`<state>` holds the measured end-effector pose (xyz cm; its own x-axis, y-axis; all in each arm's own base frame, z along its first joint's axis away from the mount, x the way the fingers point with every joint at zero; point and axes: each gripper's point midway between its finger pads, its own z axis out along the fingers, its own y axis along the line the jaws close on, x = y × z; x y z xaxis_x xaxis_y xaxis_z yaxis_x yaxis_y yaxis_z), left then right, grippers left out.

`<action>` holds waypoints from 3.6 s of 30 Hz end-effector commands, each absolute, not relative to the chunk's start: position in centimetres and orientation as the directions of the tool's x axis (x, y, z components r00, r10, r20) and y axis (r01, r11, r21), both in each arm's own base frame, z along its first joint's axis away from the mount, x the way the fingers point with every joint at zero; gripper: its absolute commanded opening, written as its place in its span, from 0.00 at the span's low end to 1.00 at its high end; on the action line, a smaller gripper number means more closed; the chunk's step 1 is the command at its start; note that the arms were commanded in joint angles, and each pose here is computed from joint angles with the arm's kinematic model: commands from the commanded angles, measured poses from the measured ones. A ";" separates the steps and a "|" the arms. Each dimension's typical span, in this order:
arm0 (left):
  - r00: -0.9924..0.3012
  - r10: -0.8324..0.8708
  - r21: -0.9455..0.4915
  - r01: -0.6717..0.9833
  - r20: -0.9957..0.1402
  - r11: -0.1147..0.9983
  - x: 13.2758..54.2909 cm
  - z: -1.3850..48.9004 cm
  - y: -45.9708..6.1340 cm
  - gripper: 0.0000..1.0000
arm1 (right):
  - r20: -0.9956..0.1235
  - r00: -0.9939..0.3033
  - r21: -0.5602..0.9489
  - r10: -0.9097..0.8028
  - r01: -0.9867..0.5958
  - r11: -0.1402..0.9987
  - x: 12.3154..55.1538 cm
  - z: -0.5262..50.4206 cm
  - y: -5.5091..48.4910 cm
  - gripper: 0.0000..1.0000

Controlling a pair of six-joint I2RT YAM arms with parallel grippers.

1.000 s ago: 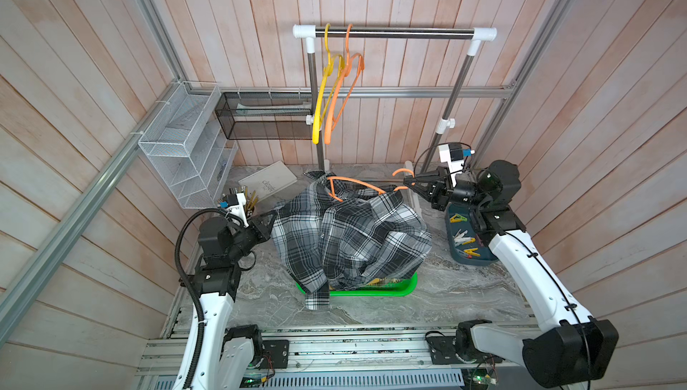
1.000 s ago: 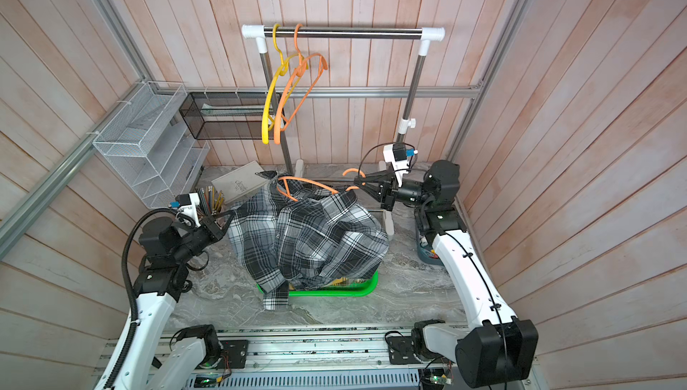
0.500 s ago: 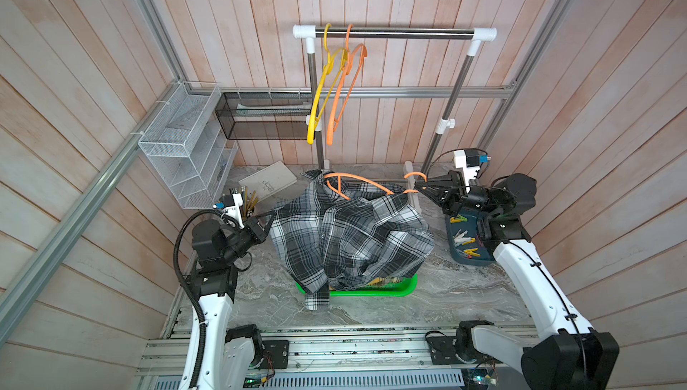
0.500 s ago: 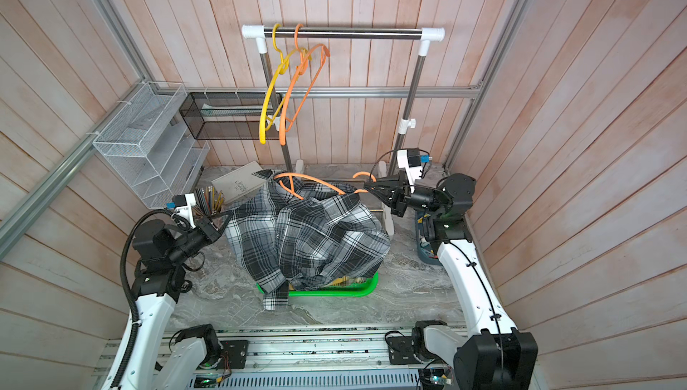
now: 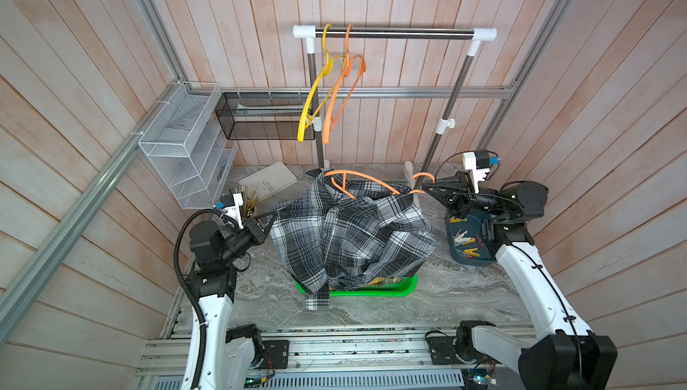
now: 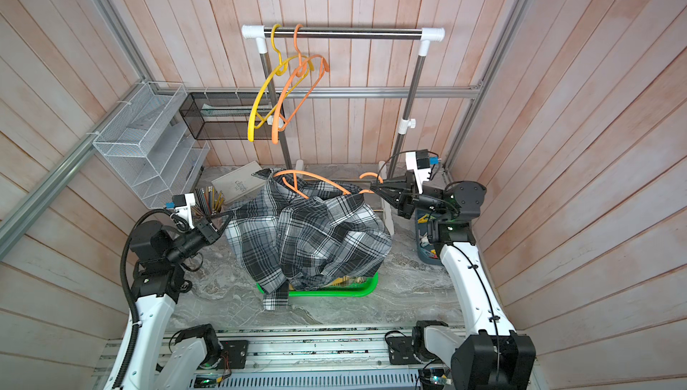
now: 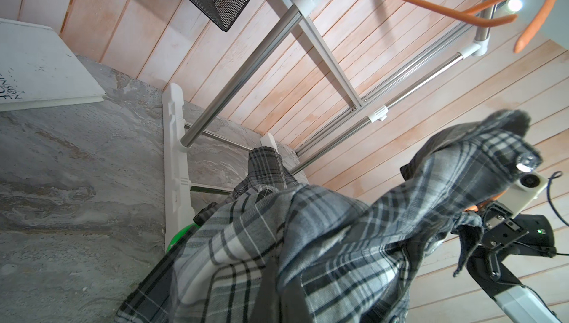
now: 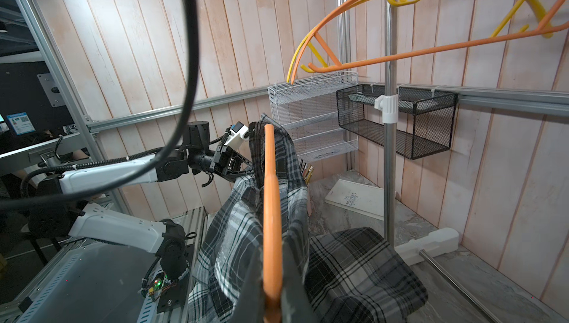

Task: Remove the clothespins securing long-sleeve shirts to the hanger
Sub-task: Remove the long-sleeve shirt from the hanger.

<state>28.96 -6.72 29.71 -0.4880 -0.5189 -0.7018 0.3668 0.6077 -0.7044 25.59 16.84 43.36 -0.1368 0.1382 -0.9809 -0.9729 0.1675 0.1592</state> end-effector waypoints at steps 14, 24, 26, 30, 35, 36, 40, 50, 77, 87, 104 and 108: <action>-0.419 -0.631 -0.722 0.095 -0.653 0.685 30.5 25.4 -1.5 0.00 | -0.980 0.022 0.035 0.198 -0.959 0.281 25.8 46.2 14.0 0.00; -0.464 -0.561 -0.718 0.301 -0.685 0.628 29.7 28.6 -7.2 0.00 | -0.973 -0.029 0.080 0.230 -0.973 0.214 26.8 46.0 17.3 0.00; -0.480 -0.542 -0.713 0.322 -0.690 0.623 29.3 28.4 -9.2 0.00 | -0.973 -0.049 0.096 0.227 -0.974 0.204 27.5 45.4 18.9 0.00; -0.525 -0.488 -0.704 0.375 -0.697 0.603 28.2 27.8 -13.4 0.00 | -0.974 -0.087 0.135 0.208 -0.965 0.226 29.1 44.1 21.6 0.00; -0.602 -0.426 -0.725 0.437 -0.675 0.532 27.1 25.6 -18.7 0.00 | -0.975 -0.128 0.168 0.181 -0.958 0.233 30.0 42.7 24.0 0.00; -0.614 -0.411 -0.724 0.438 -0.674 0.533 27.1 25.3 -19.3 0.04 | -0.976 -0.134 0.174 0.173 -0.954 0.245 30.2 42.4 24.4 0.00; -0.598 -0.378 -0.687 0.452 -0.707 0.569 27.3 26.1 -20.3 0.50 | -0.981 -0.141 0.176 0.136 -0.941 0.289 30.7 41.2 25.7 0.00; -0.422 -0.457 -0.622 0.541 -0.783 0.566 26.9 36.1 -18.7 0.78 | -0.977 -0.164 0.204 0.138 -0.912 0.355 32.3 39.6 27.1 0.00; -0.491 -0.666 -0.821 0.430 -0.561 0.375 32.6 38.0 -20.6 0.78 | -0.988 0.024 0.017 0.150 -0.964 0.265 27.9 40.7 33.1 0.00; -0.503 -0.690 -0.845 0.418 -0.520 0.332 33.0 37.4 -20.8 0.64 | -0.995 0.025 -0.009 0.094 -0.985 0.171 26.2 39.5 35.9 0.00; -0.490 -0.735 -0.862 0.435 -0.468 0.259 32.8 39.0 -20.4 0.00 | -0.996 0.022 -0.014 0.089 -0.996 0.085 24.6 39.8 36.7 0.18; -0.448 -0.774 -0.863 0.444 -0.447 0.242 32.5 40.7 -19.1 0.00 | -0.994 0.047 -0.039 0.094 -0.996 0.081 23.7 40.0 35.9 0.44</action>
<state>33.30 -20.24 38.08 -0.4995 -0.7338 -0.4604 0.3936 0.2812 -0.8752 25.07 36.38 39.36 0.0250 0.0851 -0.9961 -0.9936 0.1118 -0.0154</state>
